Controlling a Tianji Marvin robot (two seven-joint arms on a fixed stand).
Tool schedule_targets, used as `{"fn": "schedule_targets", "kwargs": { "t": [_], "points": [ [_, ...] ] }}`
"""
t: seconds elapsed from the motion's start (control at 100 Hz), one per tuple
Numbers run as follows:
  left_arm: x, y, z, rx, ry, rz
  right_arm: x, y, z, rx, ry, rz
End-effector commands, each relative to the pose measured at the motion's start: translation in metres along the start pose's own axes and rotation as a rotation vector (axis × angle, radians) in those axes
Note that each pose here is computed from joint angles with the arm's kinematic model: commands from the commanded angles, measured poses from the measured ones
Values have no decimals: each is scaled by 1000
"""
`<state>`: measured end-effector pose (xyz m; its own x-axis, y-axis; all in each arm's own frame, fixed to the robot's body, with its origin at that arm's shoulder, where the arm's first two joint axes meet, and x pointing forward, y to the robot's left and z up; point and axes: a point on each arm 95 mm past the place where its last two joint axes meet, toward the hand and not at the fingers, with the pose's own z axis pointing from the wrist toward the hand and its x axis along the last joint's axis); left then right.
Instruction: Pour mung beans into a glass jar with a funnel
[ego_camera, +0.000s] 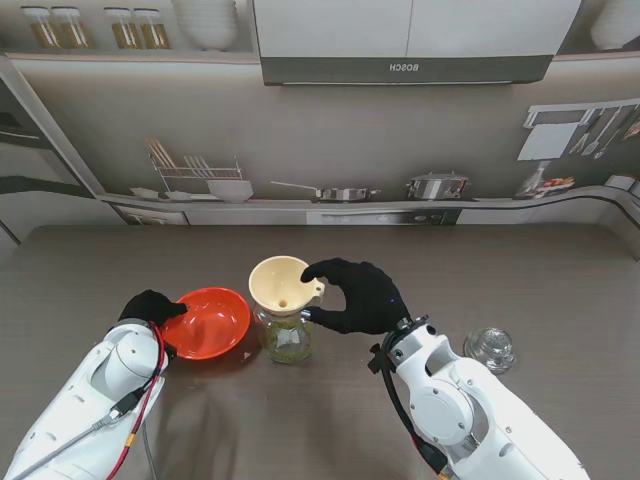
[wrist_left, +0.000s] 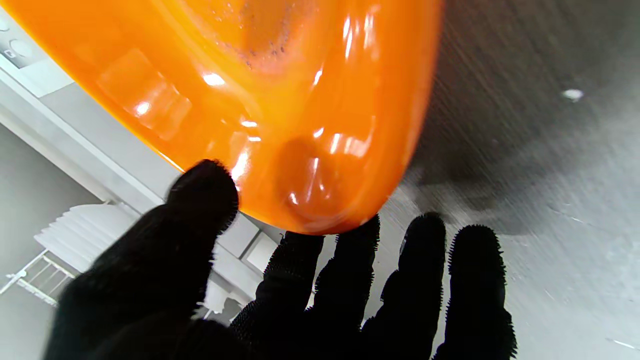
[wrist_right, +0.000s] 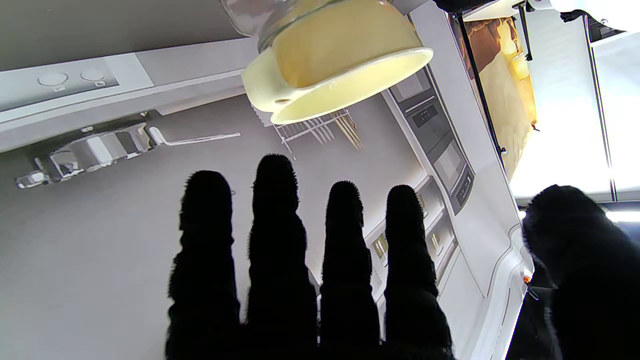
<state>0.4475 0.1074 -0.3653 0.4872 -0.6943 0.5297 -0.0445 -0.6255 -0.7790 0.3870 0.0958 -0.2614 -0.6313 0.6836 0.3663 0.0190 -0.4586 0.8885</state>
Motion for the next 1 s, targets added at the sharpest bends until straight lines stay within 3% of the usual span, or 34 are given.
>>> {"fn": "schedule_targets", "kwargs": {
  "t": [0.0,0.24,0.48,0.61,0.7,0.99],
  "points": [
    [-1,0,-1,-18,12,-6,2,-3,0,17,6,4],
    [1,-11,-5,4,86,-40,2,-4,0,19,5,3],
    [17,-35,-14,99,252,-90,2,-4,0,21,6,2],
    [31,-47,-23,137,340,-157,2,-4,0,22,5,2],
    [39,-53,-31,122,392,-220,2,-4,0,24,4,0],
    [65,-52,-53,108,509,-409,1,-3,0,24,-4,0]
  ]
}}
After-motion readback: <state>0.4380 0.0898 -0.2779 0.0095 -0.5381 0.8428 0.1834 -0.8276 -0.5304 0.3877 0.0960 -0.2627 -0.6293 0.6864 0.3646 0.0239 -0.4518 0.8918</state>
